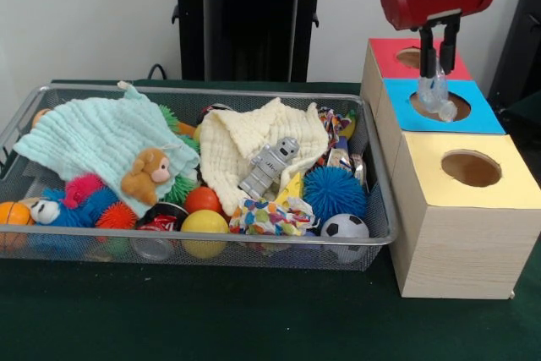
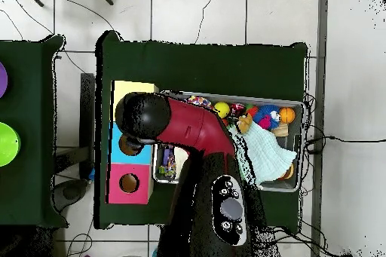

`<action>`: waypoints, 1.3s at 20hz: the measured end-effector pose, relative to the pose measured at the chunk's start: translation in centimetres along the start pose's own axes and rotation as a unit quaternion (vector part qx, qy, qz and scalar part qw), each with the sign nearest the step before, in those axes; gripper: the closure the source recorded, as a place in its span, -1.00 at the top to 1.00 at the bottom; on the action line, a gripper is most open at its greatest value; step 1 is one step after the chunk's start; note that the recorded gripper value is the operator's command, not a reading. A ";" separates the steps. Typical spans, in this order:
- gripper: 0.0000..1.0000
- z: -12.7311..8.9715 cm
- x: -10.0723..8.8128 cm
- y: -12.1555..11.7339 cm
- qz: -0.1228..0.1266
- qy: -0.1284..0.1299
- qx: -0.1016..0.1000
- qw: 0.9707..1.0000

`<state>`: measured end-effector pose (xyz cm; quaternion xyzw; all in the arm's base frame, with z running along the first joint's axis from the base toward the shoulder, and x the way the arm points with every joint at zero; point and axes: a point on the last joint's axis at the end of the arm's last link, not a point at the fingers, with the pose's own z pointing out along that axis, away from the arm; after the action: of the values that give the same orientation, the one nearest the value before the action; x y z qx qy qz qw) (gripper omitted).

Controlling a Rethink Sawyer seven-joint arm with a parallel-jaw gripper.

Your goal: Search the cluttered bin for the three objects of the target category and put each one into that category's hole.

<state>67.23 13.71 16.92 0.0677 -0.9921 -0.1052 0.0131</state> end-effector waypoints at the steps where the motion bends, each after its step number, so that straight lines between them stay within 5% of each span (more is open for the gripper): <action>1: -1.00 0.1 -0.1 0.1 0.002 -0.002 -0.003 1.000; 26: -1.00 4.1 -0.7 -0.5 0.010 0.019 -0.020 1.000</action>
<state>67.82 14.18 12.78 0.0598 -0.9899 -0.1239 0.0342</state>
